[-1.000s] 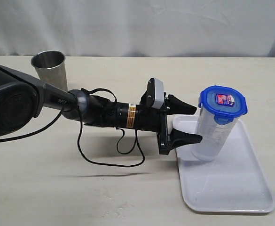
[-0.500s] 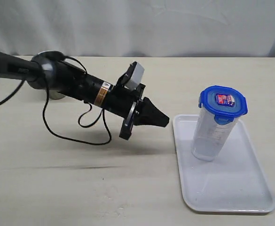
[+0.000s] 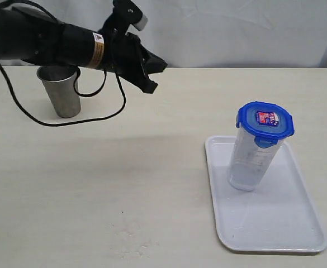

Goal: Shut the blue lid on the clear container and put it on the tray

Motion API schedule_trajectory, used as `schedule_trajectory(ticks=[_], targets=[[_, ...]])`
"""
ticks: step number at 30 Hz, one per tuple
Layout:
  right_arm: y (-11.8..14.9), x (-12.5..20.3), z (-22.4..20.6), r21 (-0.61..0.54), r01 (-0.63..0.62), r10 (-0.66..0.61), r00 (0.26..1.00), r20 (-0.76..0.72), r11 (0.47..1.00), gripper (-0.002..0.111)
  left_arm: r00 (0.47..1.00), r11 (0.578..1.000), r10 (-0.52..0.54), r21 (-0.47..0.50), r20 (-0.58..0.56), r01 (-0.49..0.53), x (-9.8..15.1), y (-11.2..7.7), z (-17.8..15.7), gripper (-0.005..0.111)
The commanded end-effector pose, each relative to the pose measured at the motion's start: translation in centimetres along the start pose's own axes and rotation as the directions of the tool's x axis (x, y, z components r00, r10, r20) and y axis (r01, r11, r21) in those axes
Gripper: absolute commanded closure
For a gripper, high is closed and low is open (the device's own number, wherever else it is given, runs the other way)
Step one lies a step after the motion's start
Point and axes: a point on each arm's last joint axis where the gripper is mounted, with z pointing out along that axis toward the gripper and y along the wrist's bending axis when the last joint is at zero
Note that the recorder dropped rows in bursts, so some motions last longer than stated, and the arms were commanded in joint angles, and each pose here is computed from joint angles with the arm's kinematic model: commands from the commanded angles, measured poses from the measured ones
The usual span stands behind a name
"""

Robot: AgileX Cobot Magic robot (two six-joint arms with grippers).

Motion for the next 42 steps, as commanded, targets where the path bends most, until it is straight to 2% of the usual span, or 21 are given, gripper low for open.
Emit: schedule_trajectory(ticks=[1, 5, 12, 14, 19, 24, 28, 32, 35, 40, 42], targets=[[-0.3, 0.0, -2.1, 0.028, -0.052, 0.049, 0.994, 0.103, 0.998, 0.104, 0.999, 0.99, -0.045, -0.136, 0.012, 0.046, -1.1, -0.1, -3.3, 0.107], [-0.3, 0.6, -3.9, 0.033, -0.066, 0.06, 0.986, 0.154, 0.997, 0.104, 0.999, 0.971, -0.043, -0.233, 0.014, 0.045, -1.5, -0.8, -6.4, 0.107], [-0.5, 1.7, -6.2, 0.041, -0.127, 0.113, 0.962, 0.25, 0.991, 0.104, 0.998, 0.876, -0.03, -0.479, 0.05, 0.05, -1.9, -2.8, -14.2, 0.107], [-0.5, 2.3, -6.7, 0.039, -0.134, 0.12, 0.959, 0.257, 0.99, 0.104, 0.997, 0.872, -0.014, -0.487, 0.075, 0.049, -1.8, -4.2, -16.5, 0.107], [-0.5, 4.2, -7.9, 0.046, -0.138, 0.119, 0.952, 0.282, 0.989, 0.104, 0.979, 0.859, -0.024, -0.497, 0.2, 0.123, -1.6, -7.6, -21.7, 0.107], [-0.5, 6.5, -9.4, 0.039, -0.159, 0.139, 0.938, 0.317, 0.986, 0.104, 0.953, 0.831, -0.012, -0.527, 0.301, 0.177, 0.5, -11.0, -26.3, 0.107], [-0.7, 7.9, -10.5, 0.03, -0.209, 0.182, 0.907, 0.379, 0.978, 0.104, 0.92, 0.815, 0.041, -0.546, 0.39, 0.195, 2.4, -13.9, -29.7, 0.107], [-0.6, 8.9, -10.9, 0.015, -0.236, 0.211, 0.895, 0.392, 0.972, 0.104, 0.869, 0.812, 0.074, -0.535, 0.488, 0.231, 4.9, -16.6, -32.1, 0.107], [-0.6, 9.7, -10.9, 0.017, -0.236, 0.211, 0.899, 0.384, 0.972, 0.104, 0.831, 0.788, 0.103, -0.555, 0.546, 0.267, 6.7, -17.9, -33.4, 0.107], [-0.4, 11.2, -10.5, 0.013, -0.232, 0.217, 0.926, 0.308, 0.973, 0.104, 0.745, 0.777, 0.179, -0.557, 0.642, 0.294, 8.2, -19.8, -35.6, 0.107], [-0.3, 11.4, -10.4, 0.007, -0.23, 0.219, 0.934, 0.281, 0.973, 0.104, 0.7, 0.79, 0.187, -0.529, 0.689, 0.31, 8.3, -20.5, -36.4, 0.107]])
